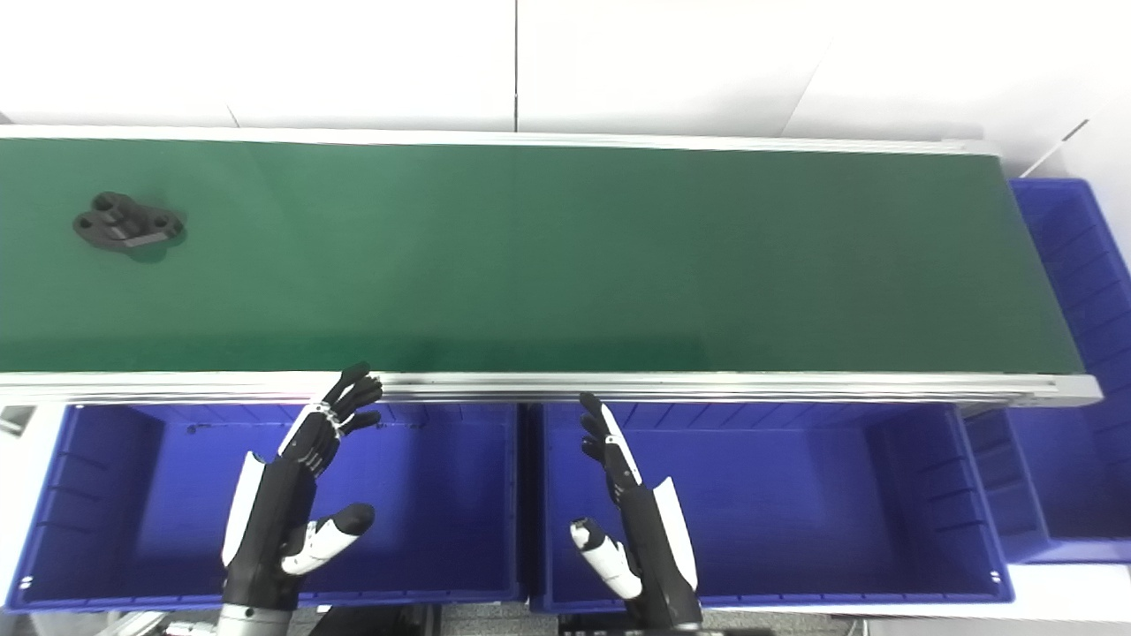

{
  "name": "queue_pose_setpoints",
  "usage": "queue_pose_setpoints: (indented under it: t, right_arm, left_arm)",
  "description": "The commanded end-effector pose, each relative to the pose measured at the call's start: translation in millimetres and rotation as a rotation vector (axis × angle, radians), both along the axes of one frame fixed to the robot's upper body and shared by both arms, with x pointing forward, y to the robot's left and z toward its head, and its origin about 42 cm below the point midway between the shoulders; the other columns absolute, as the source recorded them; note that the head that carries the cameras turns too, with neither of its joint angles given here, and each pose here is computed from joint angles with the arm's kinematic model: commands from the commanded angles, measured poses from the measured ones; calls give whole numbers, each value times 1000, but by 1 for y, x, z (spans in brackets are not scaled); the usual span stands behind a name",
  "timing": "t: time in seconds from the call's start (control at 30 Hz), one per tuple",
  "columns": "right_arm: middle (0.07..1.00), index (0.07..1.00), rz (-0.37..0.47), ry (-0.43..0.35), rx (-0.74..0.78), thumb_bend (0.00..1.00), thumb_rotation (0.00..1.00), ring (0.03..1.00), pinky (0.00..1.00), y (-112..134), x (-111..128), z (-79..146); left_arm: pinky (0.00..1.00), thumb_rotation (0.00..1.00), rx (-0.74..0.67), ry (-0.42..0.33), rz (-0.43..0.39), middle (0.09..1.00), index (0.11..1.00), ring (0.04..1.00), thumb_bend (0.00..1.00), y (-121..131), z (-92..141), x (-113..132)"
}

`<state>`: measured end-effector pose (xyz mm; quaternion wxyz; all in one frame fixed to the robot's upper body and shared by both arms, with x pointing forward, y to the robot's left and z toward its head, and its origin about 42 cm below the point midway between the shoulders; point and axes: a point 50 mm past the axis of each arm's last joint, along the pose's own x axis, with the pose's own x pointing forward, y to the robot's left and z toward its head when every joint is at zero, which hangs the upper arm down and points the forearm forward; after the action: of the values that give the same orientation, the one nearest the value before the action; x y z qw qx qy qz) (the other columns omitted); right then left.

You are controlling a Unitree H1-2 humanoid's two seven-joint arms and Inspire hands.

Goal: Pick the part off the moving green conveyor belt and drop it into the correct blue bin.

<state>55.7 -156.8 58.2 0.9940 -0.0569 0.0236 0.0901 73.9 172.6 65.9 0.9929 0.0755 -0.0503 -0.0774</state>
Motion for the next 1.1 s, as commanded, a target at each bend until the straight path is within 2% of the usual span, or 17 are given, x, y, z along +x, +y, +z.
queue_pose_setpoints:
  t: [0.0,0.2,0.37,0.63,0.83,1.03,1.07]
  right_arm:
    - [975,956,1,-57,16,862,1000,948,892,4,1,11]
    - [981,945,11,-34,26,912,1000,957,912,4,0,11]
    - [977,942,26,-43,25,900,1000,956,931,5,2,7]
    - [974,936,29,-45,31,894,1000,956,934,6,3,4]
    - [971,933,33,-41,28,887,1000,951,917,4,1,0]
    - [972,943,33,-35,27,881,996,949,909,2,1,-2]
    - [975,944,33,-33,28,886,998,952,918,2,1,-2]
  left_arm:
    - [750,823,-12,-50,-17,849,876,833,851,1,10,-3]
    - [751,795,-26,-47,-6,839,868,831,836,1,12,-4]
    - [746,821,-3,-49,-12,843,869,833,820,2,7,-1]
    - [723,809,11,-52,-11,826,856,809,844,2,2,0]
    - [717,764,-5,-32,-22,822,855,793,848,1,-1,0]
    - [740,778,-17,-12,-30,825,864,790,890,1,-2,-2]
    - [716,761,-13,-17,-25,815,854,773,879,0,-2,-2]
